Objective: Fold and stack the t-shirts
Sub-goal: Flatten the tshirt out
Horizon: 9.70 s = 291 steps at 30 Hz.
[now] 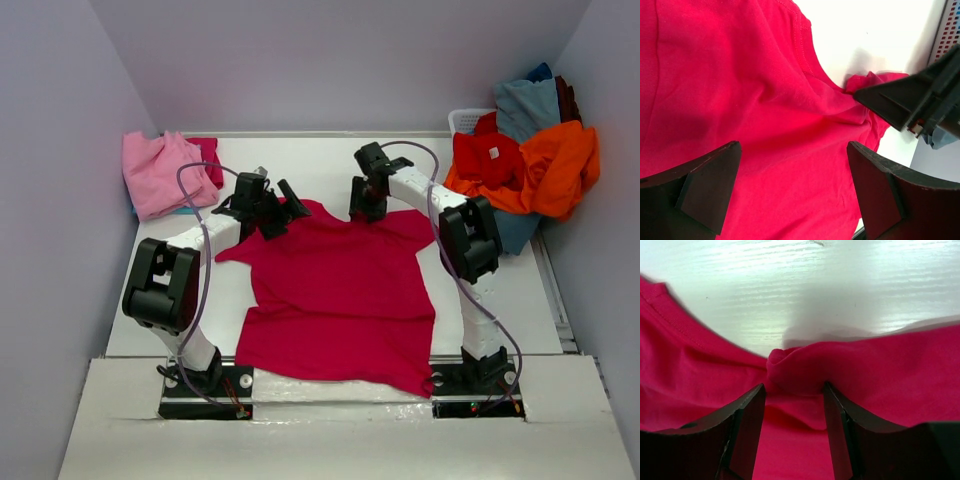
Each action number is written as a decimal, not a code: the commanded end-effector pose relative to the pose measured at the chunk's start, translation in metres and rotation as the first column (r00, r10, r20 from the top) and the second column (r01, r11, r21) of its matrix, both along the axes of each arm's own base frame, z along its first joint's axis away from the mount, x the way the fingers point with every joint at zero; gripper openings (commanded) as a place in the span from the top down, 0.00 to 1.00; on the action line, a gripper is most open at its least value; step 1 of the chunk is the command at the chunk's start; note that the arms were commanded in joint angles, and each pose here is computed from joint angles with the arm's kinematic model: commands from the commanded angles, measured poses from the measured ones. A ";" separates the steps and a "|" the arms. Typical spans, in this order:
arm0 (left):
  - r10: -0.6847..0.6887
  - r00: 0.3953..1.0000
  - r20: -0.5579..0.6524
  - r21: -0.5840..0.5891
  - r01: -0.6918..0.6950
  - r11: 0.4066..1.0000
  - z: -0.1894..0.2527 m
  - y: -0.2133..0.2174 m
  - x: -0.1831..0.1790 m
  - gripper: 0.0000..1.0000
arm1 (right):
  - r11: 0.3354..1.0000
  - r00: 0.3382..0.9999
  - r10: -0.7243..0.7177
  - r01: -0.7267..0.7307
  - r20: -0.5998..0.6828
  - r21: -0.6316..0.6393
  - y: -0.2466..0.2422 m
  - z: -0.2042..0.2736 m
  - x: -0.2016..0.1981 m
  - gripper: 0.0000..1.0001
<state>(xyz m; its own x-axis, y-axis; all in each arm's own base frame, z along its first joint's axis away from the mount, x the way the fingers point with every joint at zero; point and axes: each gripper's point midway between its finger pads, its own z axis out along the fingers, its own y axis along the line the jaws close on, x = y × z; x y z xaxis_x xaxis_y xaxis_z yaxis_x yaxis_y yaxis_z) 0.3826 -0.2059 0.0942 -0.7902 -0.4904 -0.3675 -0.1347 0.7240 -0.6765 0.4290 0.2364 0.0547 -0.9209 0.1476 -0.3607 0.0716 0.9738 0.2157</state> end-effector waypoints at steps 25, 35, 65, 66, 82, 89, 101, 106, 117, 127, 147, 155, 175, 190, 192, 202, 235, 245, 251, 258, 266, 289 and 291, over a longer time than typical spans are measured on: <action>-0.023 1.000 -0.007 -0.034 0.022 0.999 -0.014 -0.004 -0.008 0.01 | 0.994 0.996 -0.076 0.080 0.052 -0.076 -0.033 0.025 0.038 0.93; -0.024 0.999 -0.039 -0.031 0.023 0.999 -0.029 -0.001 -0.017 0.01 | 0.989 0.985 -0.144 0.147 0.093 -0.021 -0.062 0.055 0.060 0.93; -0.008 0.998 -0.061 -0.020 0.007 1.000 -0.037 0.012 -0.024 0.01 | 0.956 0.959 -0.282 0.282 0.021 -0.083 -0.154 0.029 0.070 0.93; -0.006 0.998 -0.060 -0.020 0.005 1.000 -0.037 0.012 -0.024 0.01 | 0.952 0.956 -0.292 0.292 0.009 -0.090 -0.161 0.024 0.067 0.93; -0.003 1.000 -0.018 -0.058 0.002 0.998 -0.013 0.004 -0.007 0.01 | 0.975 0.975 -0.221 0.221 0.033 0.016 -0.143 0.041 0.062 0.13; 0.008 0.995 0.100 -0.030 -0.005 1.000 0.046 0.002 0.031 0.01 | 0.980 0.977 -0.190 0.183 0.095 0.075 -0.123 0.073 0.055 0.00; -0.079 0.994 0.076 -0.074 0.085 0.994 0.040 -0.029 0.083 0.01 | 0.988 0.992 -0.116 0.110 0.052 0.109 -0.082 0.054 0.052 0.00; -0.128 0.991 0.028 -0.083 0.130 0.988 0.011 -0.047 0.091 0.01 | 0.989 0.995 -0.097 0.095 0.012 0.117 -0.068 0.028 0.055 0.00; -0.175 0.982 -0.073 -0.063 0.170 0.983 -0.040 -0.058 0.100 0.01 | 0.987 0.996 -0.082 0.084 -0.023 0.138 -0.060 -0.002 0.060 0.00; -0.038 0.991 -0.131 -0.011 0.037 0.999 -0.061 -0.009 0.107 0.01 | 0.989 0.999 -0.024 0.027 -0.024 0.143 -0.052 -0.014 0.080 0.00; 0.075 0.989 -0.130 -0.008 -0.076 0.997 -0.061 0.066 0.141 0.01 | 0.959 0.998 0.044 -0.055 0.047 0.280 -0.017 -0.020 0.126 0.00; 0.006 0.995 -0.104 -0.023 -0.008 1.000 -0.045 0.057 0.171 0.01 | 0.967 0.998 -0.054 0.050 0.009 0.250 -0.044 -0.025 0.129 0.00; -0.114 0.991 0.071 -0.096 0.121 0.988 -0.007 0.046 0.220 0.01 | 0.967 0.988 -0.125 0.101 0.087 0.234 -0.081 -0.008 0.137 0.00; -0.112 0.976 0.186 -0.128 0.137 0.982 0.047 0.046 0.209 0.01 | 0.964 0.983 -0.105 0.064 0.152 0.257 -0.084 0.022 0.138 0.00; -0.117 0.971 0.207 -0.117 0.144 0.983 0.058 0.042 0.201 0.01 | 0.963 0.982 -0.099 0.054 0.158 0.266 -0.082 0.028 0.136 0.00; -0.160 0.958 0.239 -0.058 0.178 0.982 0.090 0.012 0.157 0.01 | 0.965 0.969 -0.042 -0.024 0.243 0.262 -0.068 0.081 0.123 0.00; -0.257 0.962 0.090 -0.170 0.269 0.948 0.045 -0.067 -0.118 0.01 | 0.937 0.988 0.075 -0.117 0.137 0.329 -0.012 0.048 0.110 0.00; -0.375 0.927 -0.009 -0.203 0.365 0.908 -0.003 -0.107 -0.192 0.01 | 0.893 0.972 0.135 -0.204 0.193 0.401 0.035 0.044 0.121 0.00; -0.450 0.893 -0.032 -0.235 0.431 0.871 -0.009 -0.133 -0.224 0.01 | 0.878 0.966 0.168 -0.239 0.199 0.416 0.051 0.033 0.121 0.00; -0.523 0.851 -0.049 -0.264 0.494 0.828 -0.005 -0.160 -0.264 0.01 | 0.870 0.969 0.183 -0.239 0.168 0.431 0.055 0.007 0.123 0.00; -0.570 0.813 -0.121 -0.264 0.527 0.808 -0.031 -0.168 -0.285 0.01 | 0.881 0.970 0.192 -0.237 0.149 0.410 0.057 -0.010 0.120 0.00; -0.476 0.867 -0.146 -0.266 0.429 0.863 -0.025 -0.127 -0.286 0.01 | 0.978 0.996 -0.081 0.074 0.025 0.196 -0.060 -0.026 0.129 0.00; -0.450 0.885 -0.123 -0.261 0.408 0.875 -0.018 -0.120 -0.273 0.01 | 0.982 0.993 -0.117 0.114 0.009 0.152 -0.074 -0.029 0.127 0.00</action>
<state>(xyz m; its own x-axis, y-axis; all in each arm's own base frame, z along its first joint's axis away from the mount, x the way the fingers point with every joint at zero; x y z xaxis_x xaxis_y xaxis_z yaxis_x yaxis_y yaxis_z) 0.0901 -0.3395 0.0673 -0.9936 -0.0835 -0.0759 0.0152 0.5676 -0.8232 0.5726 0.2161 0.0536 -0.8819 0.2619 -0.3920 0.0120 0.8438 0.5366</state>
